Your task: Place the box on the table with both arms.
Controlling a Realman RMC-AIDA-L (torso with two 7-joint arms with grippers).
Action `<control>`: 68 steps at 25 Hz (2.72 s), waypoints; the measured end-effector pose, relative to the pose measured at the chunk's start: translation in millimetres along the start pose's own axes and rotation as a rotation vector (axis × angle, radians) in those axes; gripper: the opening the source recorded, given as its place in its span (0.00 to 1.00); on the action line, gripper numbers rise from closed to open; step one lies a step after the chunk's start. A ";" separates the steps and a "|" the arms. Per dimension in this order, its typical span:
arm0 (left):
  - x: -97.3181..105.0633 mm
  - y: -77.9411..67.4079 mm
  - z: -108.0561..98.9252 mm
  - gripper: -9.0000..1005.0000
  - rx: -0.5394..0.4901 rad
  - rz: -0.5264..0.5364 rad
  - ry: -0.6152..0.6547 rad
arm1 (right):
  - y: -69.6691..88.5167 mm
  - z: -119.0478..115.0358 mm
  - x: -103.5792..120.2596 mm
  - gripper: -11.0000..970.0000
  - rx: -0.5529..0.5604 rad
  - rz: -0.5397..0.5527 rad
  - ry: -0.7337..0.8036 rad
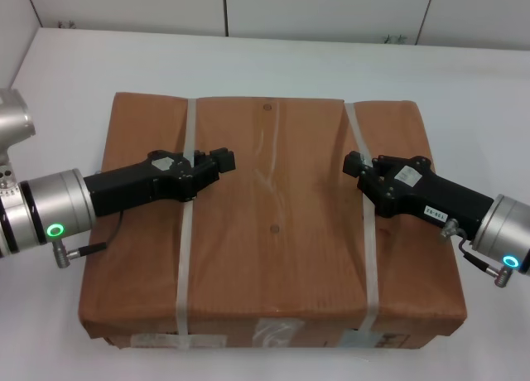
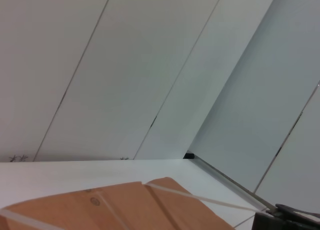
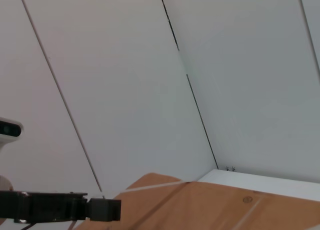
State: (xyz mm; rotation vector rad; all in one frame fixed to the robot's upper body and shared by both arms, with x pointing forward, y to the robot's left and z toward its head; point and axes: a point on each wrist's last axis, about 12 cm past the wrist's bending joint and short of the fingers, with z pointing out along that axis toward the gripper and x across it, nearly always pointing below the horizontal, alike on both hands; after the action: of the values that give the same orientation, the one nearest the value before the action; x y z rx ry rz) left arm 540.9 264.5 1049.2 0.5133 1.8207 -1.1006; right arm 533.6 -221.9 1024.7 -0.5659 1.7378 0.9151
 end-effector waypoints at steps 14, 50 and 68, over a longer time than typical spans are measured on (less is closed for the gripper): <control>1.5 0.0 0.6 0.12 -0.005 0.002 0.005 | -0.4 0.0 0.3 0.07 0.004 0.000 0.003; 27.5 31.0 15.4 0.12 -0.338 0.037 0.210 | -3.4 41.7 14.8 0.07 0.133 0.008 0.234; 30.3 30.9 14.7 0.13 -0.345 0.036 0.216 | -3.6 41.5 15.8 0.07 0.142 0.018 0.234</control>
State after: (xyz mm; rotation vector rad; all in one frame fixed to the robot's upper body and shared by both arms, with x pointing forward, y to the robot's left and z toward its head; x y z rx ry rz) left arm 555.4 264.7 1005.8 0.4687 2.1267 -0.7048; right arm 554.7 -190.0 1002.0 -0.5825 2.0035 0.7532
